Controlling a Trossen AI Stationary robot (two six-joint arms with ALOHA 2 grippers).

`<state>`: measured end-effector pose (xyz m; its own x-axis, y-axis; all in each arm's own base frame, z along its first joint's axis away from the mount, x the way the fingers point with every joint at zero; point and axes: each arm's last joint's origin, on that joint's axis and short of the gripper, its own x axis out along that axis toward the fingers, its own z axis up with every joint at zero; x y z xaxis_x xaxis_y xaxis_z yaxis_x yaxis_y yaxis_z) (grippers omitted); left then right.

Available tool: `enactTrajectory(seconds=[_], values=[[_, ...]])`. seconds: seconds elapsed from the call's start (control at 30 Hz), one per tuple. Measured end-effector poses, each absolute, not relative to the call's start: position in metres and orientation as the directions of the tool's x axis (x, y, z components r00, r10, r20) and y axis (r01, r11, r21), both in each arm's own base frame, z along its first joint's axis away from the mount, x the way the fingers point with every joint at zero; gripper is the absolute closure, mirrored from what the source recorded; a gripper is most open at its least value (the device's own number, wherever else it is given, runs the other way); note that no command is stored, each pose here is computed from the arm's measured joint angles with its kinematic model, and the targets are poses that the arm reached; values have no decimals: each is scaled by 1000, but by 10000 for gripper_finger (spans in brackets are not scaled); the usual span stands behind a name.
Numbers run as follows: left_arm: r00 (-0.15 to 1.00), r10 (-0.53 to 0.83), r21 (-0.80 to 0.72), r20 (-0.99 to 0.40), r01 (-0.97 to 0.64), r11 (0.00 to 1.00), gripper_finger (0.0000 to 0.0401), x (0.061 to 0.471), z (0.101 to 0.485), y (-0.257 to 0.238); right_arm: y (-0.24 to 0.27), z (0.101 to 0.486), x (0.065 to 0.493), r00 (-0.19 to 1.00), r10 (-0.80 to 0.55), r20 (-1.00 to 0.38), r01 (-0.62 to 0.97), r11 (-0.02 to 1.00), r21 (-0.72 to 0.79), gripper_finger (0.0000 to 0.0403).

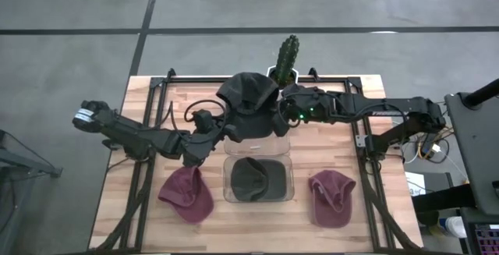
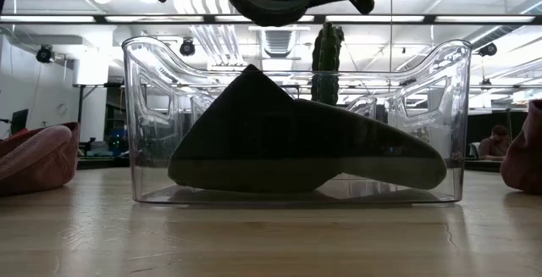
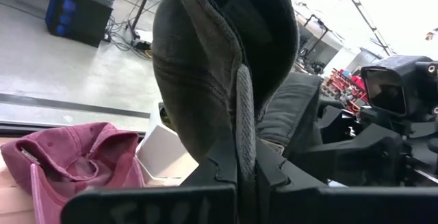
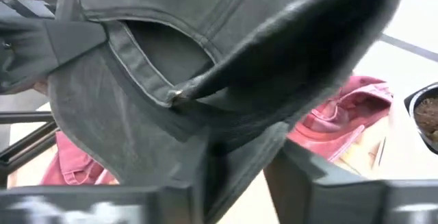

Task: Pick & Place hat
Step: Put the black cap into the bottom transparent bin

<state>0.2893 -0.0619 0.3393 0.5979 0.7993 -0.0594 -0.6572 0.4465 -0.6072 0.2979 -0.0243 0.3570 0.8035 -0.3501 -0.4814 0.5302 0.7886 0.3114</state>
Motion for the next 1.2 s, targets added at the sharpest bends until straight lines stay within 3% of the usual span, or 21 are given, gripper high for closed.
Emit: enactTrajectory(seconds=[0.17,0.57,0.87,1.1,1.2], values=[[610,790,-606,-63,-652,455,379,290,339,-62,-24,358,297,807,-349,-476,520,802,295,381],[655,752,-556,-72,-653,515,355,290,339,-63,-24,362,285,788,-350,-507,524,814,252,392],[862,491,-409,-126,-496,766,354,290,342,-69,-22,370,262,778,-325,-538,506,831,231,393],[901,347,-332,-261,-422,844,353,271,340,-74,-16,374,257,820,-149,-553,368,876,311,394],[894,286,-320,-345,-398,860,353,260,337,-73,-16,373,257,817,-139,-560,363,878,311,394]])
